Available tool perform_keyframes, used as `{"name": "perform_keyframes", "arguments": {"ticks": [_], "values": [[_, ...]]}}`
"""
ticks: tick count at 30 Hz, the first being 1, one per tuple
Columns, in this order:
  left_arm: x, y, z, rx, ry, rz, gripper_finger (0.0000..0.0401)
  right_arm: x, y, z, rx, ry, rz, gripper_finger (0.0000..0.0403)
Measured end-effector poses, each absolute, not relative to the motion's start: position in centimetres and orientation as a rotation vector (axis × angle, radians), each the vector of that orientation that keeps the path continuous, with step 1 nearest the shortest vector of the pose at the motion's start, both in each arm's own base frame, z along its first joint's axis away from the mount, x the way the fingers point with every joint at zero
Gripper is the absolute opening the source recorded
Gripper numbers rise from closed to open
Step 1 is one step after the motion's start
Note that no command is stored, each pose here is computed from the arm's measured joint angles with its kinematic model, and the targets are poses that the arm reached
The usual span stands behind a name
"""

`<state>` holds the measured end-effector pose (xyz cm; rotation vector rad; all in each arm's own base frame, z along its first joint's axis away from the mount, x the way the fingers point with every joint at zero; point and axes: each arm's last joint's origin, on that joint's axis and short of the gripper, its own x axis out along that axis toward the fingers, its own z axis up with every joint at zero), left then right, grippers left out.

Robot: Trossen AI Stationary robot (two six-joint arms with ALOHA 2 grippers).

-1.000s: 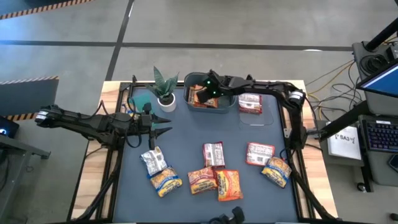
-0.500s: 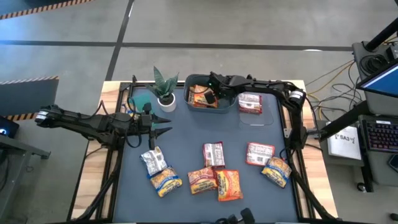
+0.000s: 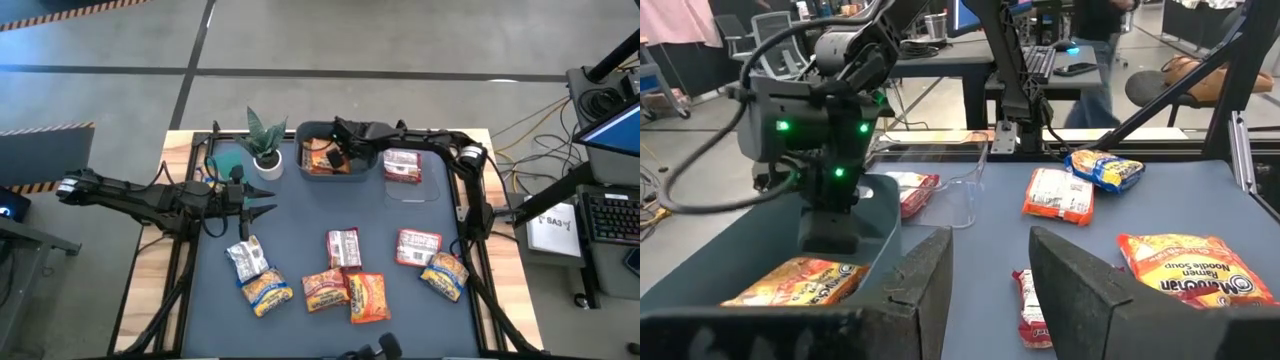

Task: Sort Maruchan noodles
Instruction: Put the orange noodle pack into the blue bin

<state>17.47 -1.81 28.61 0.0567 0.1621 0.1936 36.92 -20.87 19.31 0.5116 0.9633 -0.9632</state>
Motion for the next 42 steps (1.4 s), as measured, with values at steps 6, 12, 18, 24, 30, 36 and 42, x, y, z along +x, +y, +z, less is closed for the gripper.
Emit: {"name": "perform_keyframes", "arguments": {"ticks": [6, 12, 18, 24, 30, 36, 42], "values": [[17.5, -1.8, 28.6, 0.057, 0.162, 0.193, 0.0117, 38.0, -20.7, 21.1, 0.507, 0.934, -0.876, 0.0043], [17.5, -1.8, 28.6, 0.029, 0.158, 0.196, 0.0117, 37.2, -19.0, 25.6, 0.441, 0.928, -0.847, 0.0043], [18.6, -2.0, 28.2, -0.029, 0.155, 0.200, 0.0109, 35.7, -14.0, 28.6, 0.333, 0.902, -0.719, 0.0043], [21.2, -2.1, 27.6, -0.043, 0.154, 0.239, 0.0060, 33.9, -6.8, 29.2, 0.221, 0.768, -0.524, 0.0043], [24.9, -0.2, 28.9, 0.024, 0.266, 0.351, 0.0006, 31.5, -1.7, 28.3, 0.167, 0.601, -0.361, 0.0043], [29.2, 4.1, 28.5, 0.131, 0.522, 0.407, 0.0001, 29.1, 1.5, 26.2, 0.131, 0.489, -0.236, 0.0043], [33.1, 8.4, 25.5, 0.182, 0.716, 0.470, 0.0000, 27.7, 2.8, 24.2, 0.145, 0.397, -0.180, 0.0043]]}}
